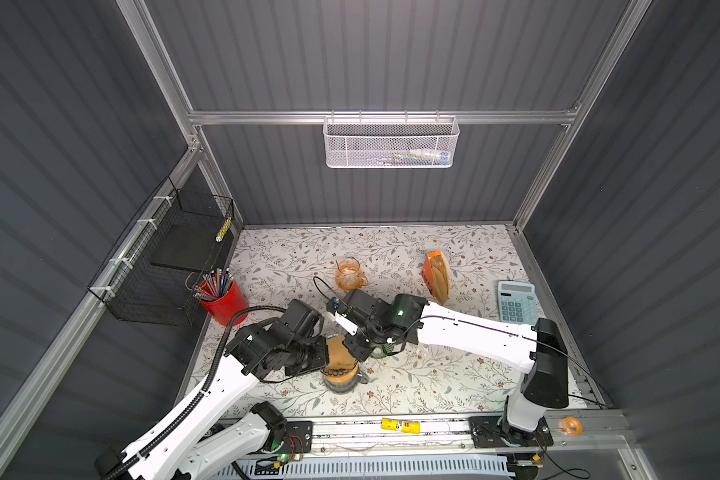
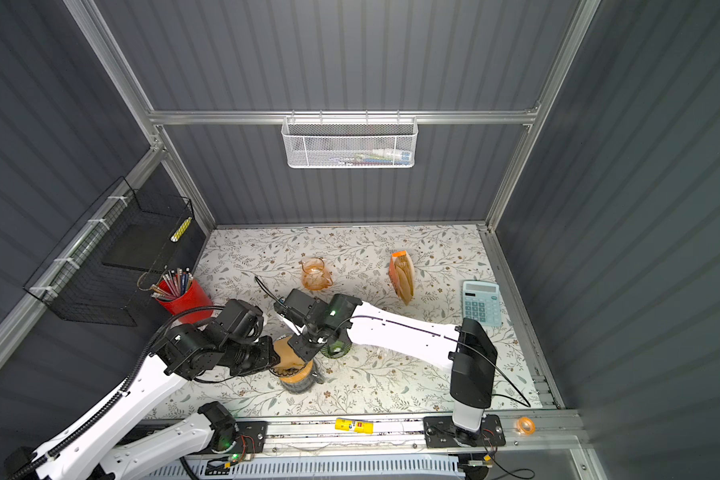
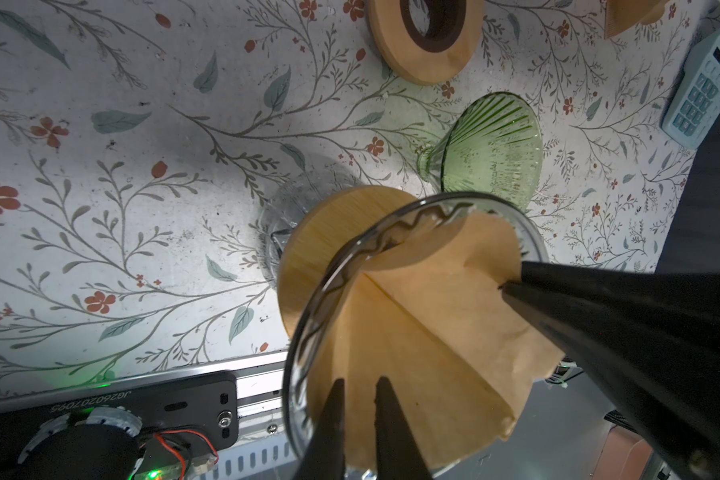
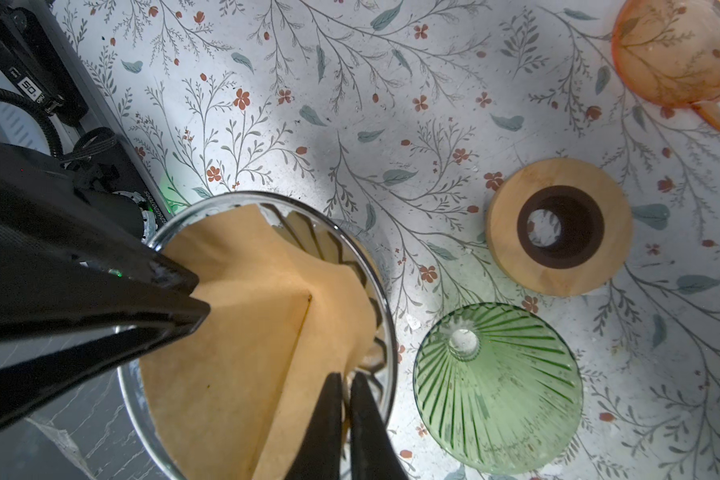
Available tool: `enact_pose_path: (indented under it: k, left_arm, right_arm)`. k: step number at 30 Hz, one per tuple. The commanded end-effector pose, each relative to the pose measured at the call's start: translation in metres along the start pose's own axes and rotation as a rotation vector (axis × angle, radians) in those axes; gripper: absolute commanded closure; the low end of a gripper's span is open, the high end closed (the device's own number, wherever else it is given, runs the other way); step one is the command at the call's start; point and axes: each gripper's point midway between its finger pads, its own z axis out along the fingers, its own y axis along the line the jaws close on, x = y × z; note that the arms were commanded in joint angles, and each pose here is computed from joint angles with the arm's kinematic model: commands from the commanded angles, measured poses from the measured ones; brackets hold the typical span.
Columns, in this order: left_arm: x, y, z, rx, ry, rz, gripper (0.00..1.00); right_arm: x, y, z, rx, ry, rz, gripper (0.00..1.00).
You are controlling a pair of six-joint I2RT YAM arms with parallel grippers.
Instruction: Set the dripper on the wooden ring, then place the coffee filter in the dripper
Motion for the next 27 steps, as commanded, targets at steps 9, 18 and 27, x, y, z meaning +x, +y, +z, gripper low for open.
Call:
enact_pose_path:
  k: [9, 18, 27]
  left_arm:
    - [0.003, 0.006, 0.006, -0.023, 0.009, -0.007, 0.84]
    - [0.000, 0.003, 0.003, -0.013, -0.005, -0.005, 0.84]
    - [-0.005, -0.001, -0.005, 0.003, -0.036, -0.008, 0.84]
  right_arm:
    - [0.011, -0.010, 0.011, 0.044, 0.027, 0.025, 0.89]
    - [0.005, -0.009, 0.004, 0.036, -0.004, 0.031, 0.88]
    - [0.002, -0.008, -0.001, 0.035, -0.021, 0.037, 0.84]
